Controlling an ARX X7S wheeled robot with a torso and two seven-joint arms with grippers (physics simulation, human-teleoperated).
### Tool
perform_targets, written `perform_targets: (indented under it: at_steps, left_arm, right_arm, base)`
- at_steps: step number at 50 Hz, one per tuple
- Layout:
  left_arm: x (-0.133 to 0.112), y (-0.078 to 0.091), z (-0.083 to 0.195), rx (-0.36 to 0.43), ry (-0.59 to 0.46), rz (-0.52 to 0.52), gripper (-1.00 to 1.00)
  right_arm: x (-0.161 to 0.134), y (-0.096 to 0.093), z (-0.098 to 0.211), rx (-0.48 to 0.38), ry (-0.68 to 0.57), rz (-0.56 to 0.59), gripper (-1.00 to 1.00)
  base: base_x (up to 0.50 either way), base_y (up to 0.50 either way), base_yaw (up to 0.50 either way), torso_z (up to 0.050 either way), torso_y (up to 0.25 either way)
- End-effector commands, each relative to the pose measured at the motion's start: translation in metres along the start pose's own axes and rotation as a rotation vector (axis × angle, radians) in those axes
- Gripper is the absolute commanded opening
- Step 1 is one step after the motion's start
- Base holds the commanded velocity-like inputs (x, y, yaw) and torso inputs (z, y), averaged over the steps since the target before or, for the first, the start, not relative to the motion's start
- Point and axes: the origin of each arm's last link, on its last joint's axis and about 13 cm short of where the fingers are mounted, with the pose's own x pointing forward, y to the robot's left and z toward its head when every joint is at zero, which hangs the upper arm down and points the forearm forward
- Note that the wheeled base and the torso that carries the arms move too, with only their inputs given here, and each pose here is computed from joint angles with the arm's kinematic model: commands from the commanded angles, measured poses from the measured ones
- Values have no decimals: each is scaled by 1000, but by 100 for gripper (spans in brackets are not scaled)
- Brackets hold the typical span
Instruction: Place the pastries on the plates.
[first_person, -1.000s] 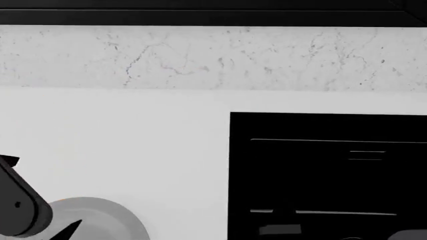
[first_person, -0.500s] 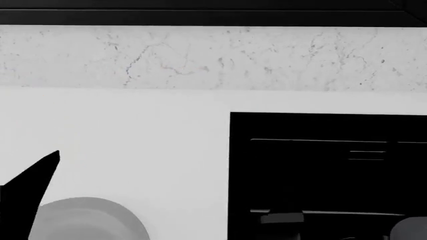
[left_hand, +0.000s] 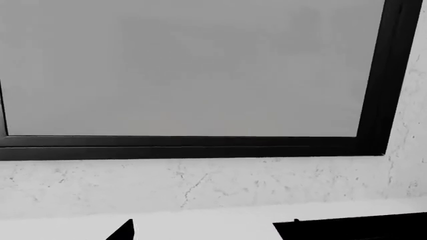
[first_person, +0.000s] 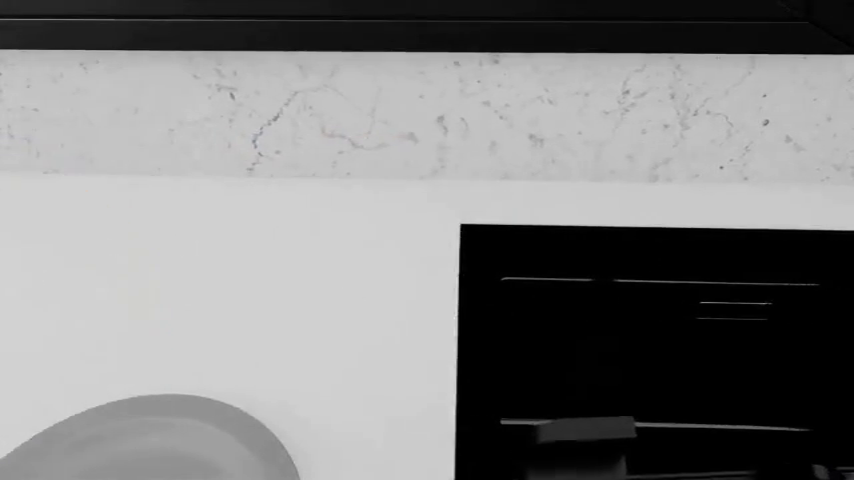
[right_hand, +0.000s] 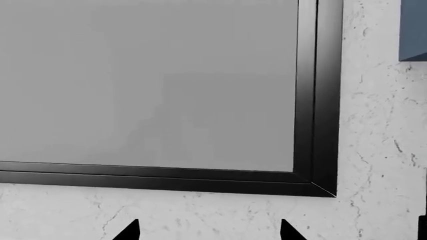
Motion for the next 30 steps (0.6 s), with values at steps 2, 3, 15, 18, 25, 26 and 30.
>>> perform_targets:
  at_steps: [2, 3, 15, 18, 25, 26, 30]
  left_arm:
    - [-5, 4, -3, -50, -61, 102, 100]
    - [-5, 4, -2, -48, -66, 109, 100]
    - [-5, 8, 1, -68, -104, 135, 100]
    - [-4, 11, -2, -72, -102, 140, 100]
    - [-8, 10, 3, -83, -119, 145, 100]
    - [-9, 11, 3, -84, -120, 146, 100]
    - [-10, 11, 4, -75, -121, 147, 100]
  right_arm:
    - [-9, 0, 6, -12, -32, -35, 100]
    - [-8, 0, 7, -12, -36, -37, 100]
    - [-7, -1, 8, -18, -69, -49, 100]
    - [-8, 0, 7, -19, -71, -49, 100]
    - [-8, -1, 7, -22, -78, -56, 100]
    - [-9, -1, 6, -22, -79, -56, 100]
    - [-9, 0, 6, -23, -85, -60, 100]
  base:
    - [0, 0, 0, 0, 0]
    - [0, 0, 0, 0, 0]
    - [0, 0, 0, 0, 0]
    - [0, 0, 0, 0, 0]
    - [0, 0, 0, 0, 0]
    - [0, 0, 0, 0, 0]
    - [0, 0, 0, 0, 0]
